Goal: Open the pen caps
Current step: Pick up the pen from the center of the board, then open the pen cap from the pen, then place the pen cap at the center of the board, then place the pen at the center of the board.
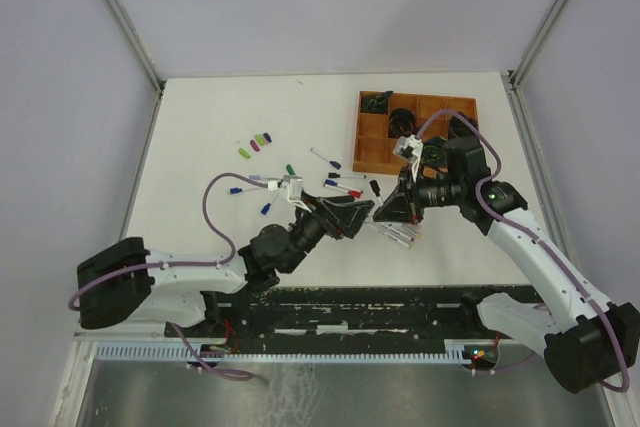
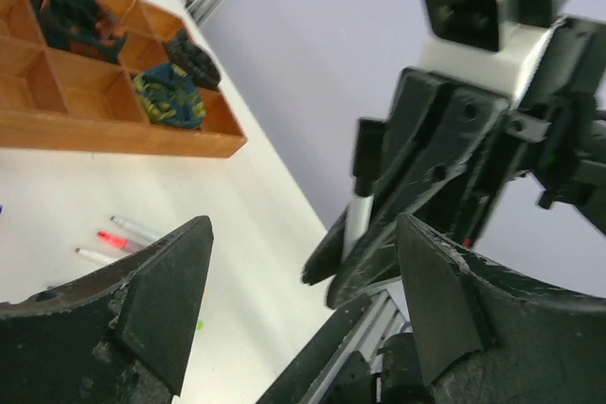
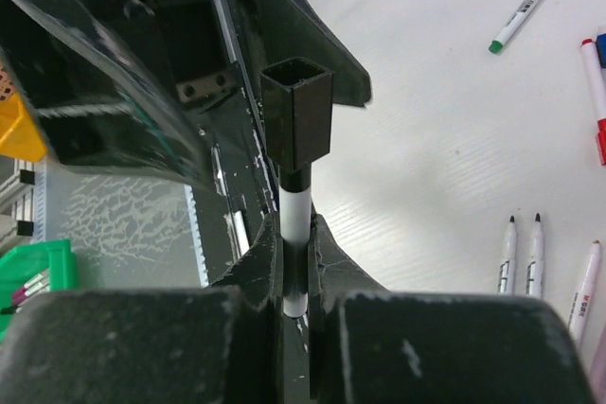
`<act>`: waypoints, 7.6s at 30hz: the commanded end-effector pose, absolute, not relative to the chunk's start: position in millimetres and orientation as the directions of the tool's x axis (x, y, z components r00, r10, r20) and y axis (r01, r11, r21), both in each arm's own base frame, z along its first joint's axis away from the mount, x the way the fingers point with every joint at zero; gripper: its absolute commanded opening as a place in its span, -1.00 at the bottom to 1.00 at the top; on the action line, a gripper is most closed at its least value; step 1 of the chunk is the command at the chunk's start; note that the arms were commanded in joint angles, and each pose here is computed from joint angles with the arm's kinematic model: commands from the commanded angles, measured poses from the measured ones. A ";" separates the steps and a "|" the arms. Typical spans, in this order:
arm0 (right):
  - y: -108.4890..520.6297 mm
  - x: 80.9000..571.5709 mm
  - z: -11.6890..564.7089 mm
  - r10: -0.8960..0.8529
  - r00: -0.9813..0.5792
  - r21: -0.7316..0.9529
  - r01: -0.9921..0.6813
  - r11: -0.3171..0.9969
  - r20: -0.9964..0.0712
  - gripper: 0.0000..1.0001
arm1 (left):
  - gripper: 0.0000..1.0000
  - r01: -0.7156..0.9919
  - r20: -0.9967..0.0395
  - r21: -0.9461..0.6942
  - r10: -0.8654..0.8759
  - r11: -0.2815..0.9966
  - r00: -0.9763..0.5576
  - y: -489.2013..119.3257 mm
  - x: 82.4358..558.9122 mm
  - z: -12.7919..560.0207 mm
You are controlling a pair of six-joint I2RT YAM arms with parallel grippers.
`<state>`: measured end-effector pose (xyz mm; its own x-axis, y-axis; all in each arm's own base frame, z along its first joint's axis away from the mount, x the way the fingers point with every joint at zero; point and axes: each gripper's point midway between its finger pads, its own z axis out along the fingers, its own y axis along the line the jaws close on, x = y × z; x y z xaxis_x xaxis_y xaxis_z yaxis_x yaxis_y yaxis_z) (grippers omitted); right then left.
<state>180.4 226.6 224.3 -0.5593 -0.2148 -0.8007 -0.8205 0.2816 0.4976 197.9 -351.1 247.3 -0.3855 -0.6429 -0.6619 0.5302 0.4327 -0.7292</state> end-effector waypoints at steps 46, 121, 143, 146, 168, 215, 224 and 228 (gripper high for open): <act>215.9 178.8 220.7 -0.308 -0.469 0.396 -0.877 0.274 -0.828 -0.97 | -0.10 0.562 -0.522 -0.814 -0.607 0.144 -0.599 -391.0 210.9 284.4; 156.5 228.5 200.9 -0.454 -0.403 0.047 -0.786 0.616 -0.795 -0.96 | -0.95 0.022 -0.615 -0.704 -0.594 0.710 -0.518 -231.8 394.2 183.3; 136.1 239.3 196.5 -0.493 -0.405 -0.047 -0.735 0.676 -0.770 -0.95 | -0.94 -0.384 -0.524 -0.046 -0.349 0.922 -0.777 -181.9 488.0 59.3; 136.7 238.6 197.4 -0.492 -0.403 -0.045 -0.738 0.673 -0.772 -0.96 | -0.94 -0.382 -0.517 -0.061 -0.357 0.922 -0.778 -182.5 496.4 61.8; 138.6 235.0 200.6 -0.486 -0.393 -0.037 -0.747 0.664 -0.780 -0.97 | -0.27 -0.441 -0.402 -0.076 -0.432 0.894 -0.807 -157.8 500.6 22.7; 37.6 258.6 47.2 -0.592 -0.795 -0.029 -0.594 0.804 -0.135 -0.79 | 0.63 0.102 -0.880 -0.351 -0.291 0.931 -0.377 -136.3 345.3 171.5; 36.8 256.4 32.4 -0.588 -0.805 -0.003 -0.590 0.808 -0.072 -0.64 | 0.62 0.071 -0.879 -0.358 -0.310 0.931 -0.363 -129.5 342.0 166.9; 36.4 253.9 28.2 -0.585 -0.810 0.009 -0.586 0.810 -0.047 -0.56 | 0.62 0.068 -0.875 -0.354 -0.305 0.933 -0.375 -130.8 343.4 164.5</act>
